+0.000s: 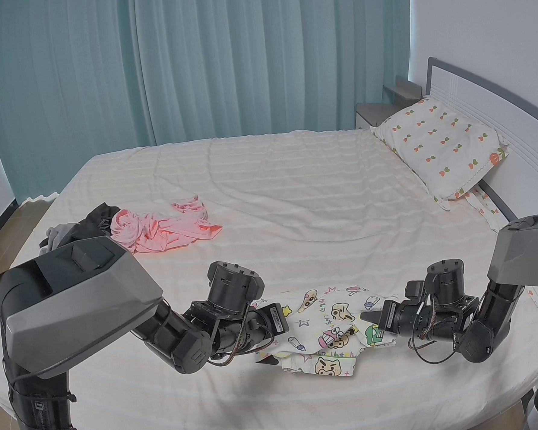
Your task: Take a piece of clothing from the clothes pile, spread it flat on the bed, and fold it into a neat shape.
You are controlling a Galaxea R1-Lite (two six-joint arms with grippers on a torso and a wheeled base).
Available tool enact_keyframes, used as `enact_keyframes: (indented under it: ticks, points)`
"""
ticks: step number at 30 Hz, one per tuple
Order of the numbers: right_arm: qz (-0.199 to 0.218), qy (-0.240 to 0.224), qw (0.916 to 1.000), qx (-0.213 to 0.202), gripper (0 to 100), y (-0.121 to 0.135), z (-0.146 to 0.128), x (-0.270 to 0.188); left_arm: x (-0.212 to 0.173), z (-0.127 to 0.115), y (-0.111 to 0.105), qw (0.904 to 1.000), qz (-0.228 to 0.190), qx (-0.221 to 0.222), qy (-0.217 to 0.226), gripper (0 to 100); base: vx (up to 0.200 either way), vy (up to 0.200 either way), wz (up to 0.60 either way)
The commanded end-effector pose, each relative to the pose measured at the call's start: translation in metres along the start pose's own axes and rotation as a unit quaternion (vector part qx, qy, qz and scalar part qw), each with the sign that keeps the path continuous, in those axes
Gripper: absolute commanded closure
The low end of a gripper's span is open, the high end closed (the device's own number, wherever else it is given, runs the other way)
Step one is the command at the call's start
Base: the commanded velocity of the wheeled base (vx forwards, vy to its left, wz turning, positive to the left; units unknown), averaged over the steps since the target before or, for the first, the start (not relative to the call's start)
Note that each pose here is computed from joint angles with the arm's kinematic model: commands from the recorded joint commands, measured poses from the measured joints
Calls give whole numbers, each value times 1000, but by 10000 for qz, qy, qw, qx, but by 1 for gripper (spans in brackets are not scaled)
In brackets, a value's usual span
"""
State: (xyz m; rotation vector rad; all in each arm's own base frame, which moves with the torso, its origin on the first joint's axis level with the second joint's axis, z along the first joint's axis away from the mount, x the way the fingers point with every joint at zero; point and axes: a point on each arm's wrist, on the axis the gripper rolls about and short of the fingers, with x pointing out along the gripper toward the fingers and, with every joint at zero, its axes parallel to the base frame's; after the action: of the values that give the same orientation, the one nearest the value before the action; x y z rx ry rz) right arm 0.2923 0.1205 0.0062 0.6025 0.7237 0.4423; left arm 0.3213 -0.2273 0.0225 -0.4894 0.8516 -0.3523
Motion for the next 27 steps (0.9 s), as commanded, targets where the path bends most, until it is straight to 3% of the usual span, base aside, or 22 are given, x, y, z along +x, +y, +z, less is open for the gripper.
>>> enact_keyframes:
  ticks: [1,27]
  points:
    - [-22,35,10000,12,100,-1,-2,1,-1,1,0,10000,-1,-6,-9,100,0,-200,0]
    - [-508,712,9960,-200,100,-33,-37,16,13,-30,30,9975,514,1,486,100,0,0,0]
